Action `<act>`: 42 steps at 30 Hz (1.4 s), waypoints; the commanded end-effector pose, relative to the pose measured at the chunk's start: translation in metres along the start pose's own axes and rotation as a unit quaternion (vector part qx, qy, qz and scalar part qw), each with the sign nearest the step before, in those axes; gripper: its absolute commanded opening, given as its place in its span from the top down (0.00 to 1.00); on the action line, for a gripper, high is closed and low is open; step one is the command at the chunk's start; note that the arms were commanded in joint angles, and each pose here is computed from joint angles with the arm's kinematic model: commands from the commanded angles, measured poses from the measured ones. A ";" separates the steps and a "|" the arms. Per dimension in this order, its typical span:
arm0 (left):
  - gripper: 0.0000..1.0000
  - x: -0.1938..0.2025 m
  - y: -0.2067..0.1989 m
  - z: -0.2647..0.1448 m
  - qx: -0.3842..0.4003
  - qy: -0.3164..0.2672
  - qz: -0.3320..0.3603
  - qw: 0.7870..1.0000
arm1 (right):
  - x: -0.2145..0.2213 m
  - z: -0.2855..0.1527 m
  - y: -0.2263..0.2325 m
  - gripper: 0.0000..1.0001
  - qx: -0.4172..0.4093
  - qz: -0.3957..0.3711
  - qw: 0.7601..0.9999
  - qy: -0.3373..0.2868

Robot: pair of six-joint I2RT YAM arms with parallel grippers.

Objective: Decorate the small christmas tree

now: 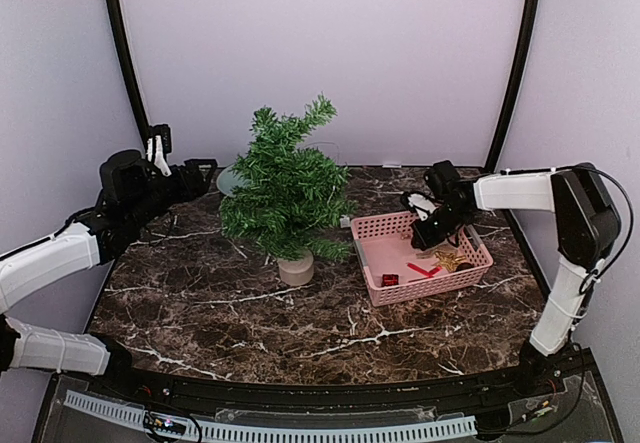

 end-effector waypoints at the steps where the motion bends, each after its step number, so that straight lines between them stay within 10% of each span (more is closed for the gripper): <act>1: 0.31 -0.008 -0.002 -0.008 0.008 -0.017 0.007 1.000 | -0.013 -0.044 0.015 1.00 -0.007 -0.008 0.999 -0.050; 14: 0.39 -0.031 -0.058 -0.037 0.132 -0.063 0.160 0.976 | -0.005 -0.150 0.096 1.00 -0.141 -0.045 0.982 -0.119; 22: 0.50 -0.009 -0.148 -0.080 0.258 -0.021 0.423 0.868 | 0.037 -0.176 0.162 0.99 -0.238 -0.104 0.963 -0.066; 29: 0.59 0.064 -0.209 -0.089 0.304 0.053 0.608 0.731 | 0.050 -0.192 0.201 0.98 -0.306 -0.142 0.941 -0.020; 42: 0.60 0.100 -0.260 -0.087 0.326 0.058 0.675 0.659 | 0.074 -0.186 0.241 0.98 -0.342 -0.188 0.920 0.038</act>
Point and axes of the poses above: each gripper's point midway between its finger pads, its own z axis out along the fingers, its own y axis along the line the jaws close on, x = y × z, the point moved 5 cm from there along -z, back along the fingers, and after that the axes turned 7 degrees about z, right-handed, at the moved point
